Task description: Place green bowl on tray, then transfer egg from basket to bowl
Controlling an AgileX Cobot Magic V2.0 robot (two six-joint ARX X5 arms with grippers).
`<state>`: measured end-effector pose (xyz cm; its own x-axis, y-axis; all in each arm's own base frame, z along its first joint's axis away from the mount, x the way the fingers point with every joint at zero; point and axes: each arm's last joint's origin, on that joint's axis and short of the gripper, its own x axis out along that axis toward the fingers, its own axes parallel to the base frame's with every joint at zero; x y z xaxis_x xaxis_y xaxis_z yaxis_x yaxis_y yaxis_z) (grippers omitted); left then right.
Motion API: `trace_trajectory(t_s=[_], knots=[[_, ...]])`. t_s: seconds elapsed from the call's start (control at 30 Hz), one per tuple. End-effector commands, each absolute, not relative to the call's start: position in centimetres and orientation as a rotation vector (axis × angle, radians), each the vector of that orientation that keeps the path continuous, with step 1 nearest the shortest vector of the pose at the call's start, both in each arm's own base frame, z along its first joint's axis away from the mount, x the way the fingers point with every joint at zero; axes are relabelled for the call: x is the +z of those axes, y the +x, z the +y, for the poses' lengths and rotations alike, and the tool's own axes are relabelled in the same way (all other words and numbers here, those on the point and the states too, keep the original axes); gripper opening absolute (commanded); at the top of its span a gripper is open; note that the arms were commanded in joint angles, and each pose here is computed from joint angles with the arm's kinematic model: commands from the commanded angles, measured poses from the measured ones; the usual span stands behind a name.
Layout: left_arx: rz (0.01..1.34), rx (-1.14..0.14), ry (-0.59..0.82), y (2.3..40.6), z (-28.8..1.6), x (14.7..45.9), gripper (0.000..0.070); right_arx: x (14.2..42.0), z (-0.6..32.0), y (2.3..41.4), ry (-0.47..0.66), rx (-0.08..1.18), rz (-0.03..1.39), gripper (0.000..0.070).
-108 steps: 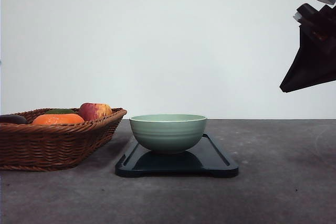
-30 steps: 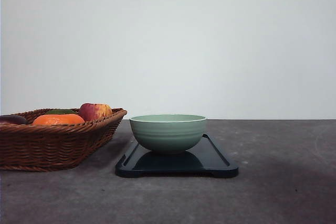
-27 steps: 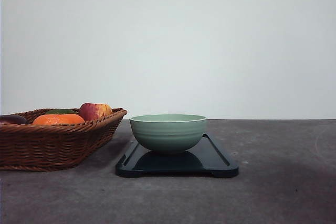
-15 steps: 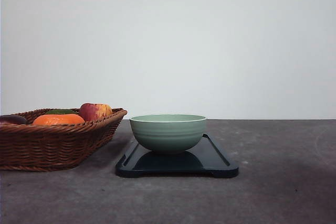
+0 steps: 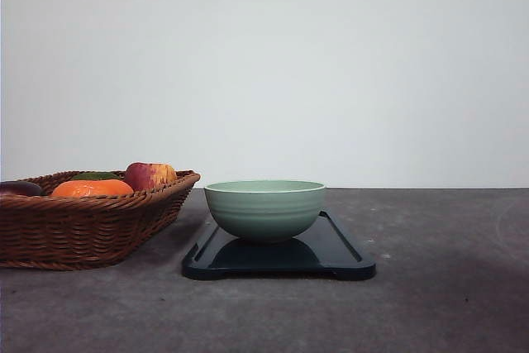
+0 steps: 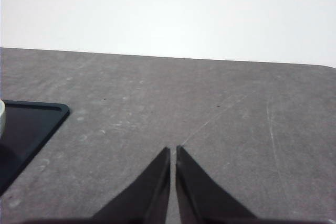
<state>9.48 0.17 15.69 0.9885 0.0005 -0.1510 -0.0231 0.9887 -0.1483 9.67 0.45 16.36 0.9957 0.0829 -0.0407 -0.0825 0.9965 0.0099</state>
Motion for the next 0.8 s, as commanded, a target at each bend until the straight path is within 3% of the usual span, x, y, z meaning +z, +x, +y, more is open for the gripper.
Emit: trace_trajectory(t_s=[0.0,0.77], knots=[[0.169,0.015,-0.152,9.57,0.19,15.05,0.0,16.32,0.44,9.7,0.023,0.08,0.035,0.001],[0.169,0.015,-0.152,9.57,0.19,15.05,0.0,16.32,0.44,9.7,0.023,0.08,0.035,0.001]])
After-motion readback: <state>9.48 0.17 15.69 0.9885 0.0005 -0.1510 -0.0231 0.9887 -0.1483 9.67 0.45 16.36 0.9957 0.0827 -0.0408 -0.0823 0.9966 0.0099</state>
